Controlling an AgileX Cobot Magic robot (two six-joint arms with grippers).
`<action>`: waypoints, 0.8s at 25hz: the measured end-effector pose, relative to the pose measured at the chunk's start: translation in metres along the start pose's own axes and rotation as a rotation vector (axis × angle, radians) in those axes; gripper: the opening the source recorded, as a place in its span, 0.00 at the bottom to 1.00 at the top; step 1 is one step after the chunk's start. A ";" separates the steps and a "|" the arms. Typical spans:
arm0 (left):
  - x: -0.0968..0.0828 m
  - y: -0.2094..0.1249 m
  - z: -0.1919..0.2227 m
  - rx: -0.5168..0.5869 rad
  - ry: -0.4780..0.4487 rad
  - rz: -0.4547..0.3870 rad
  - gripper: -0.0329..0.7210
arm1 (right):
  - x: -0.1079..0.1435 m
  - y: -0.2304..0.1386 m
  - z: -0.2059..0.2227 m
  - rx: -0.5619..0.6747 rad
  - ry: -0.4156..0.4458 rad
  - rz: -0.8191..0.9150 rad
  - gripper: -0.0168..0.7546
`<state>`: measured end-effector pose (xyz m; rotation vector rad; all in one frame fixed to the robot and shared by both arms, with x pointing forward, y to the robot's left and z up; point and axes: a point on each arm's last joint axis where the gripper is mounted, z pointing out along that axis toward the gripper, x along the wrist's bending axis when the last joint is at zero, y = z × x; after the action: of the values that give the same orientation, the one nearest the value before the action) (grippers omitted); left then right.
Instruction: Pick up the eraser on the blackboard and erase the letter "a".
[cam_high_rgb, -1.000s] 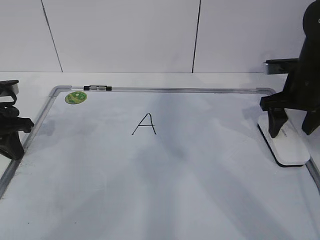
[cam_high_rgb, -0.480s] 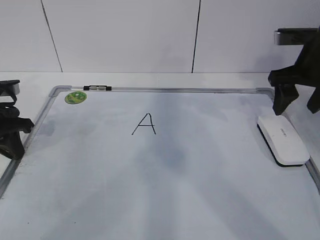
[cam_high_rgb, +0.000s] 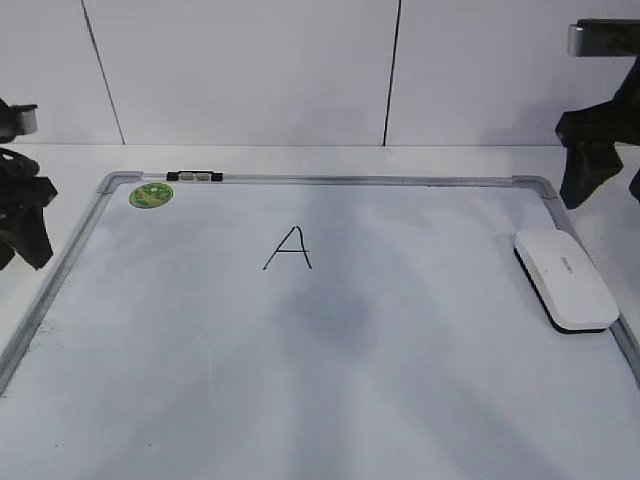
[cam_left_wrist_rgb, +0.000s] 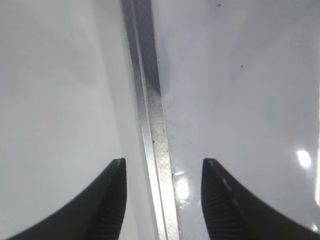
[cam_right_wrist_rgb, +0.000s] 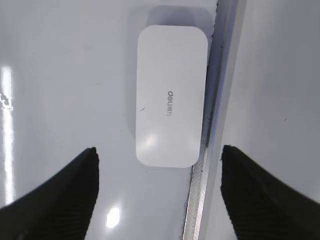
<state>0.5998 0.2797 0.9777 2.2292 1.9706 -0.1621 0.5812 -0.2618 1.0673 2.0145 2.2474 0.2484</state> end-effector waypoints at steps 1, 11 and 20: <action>-0.002 0.001 -0.009 -0.003 -0.004 0.006 0.53 | 0.000 -0.001 -0.004 -0.012 0.000 0.000 0.80; -0.027 -0.033 -0.103 -0.206 -0.009 0.058 0.54 | 0.001 -0.039 -0.042 -0.083 -0.004 -0.003 0.80; -0.042 -0.081 -0.145 -0.325 -0.010 0.076 0.54 | 0.000 -0.101 -0.058 -0.101 -0.027 0.005 0.79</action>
<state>0.5105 0.2766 1.1242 2.0819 1.7559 0.1469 0.4716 -0.2752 1.1042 1.9616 2.1682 0.3258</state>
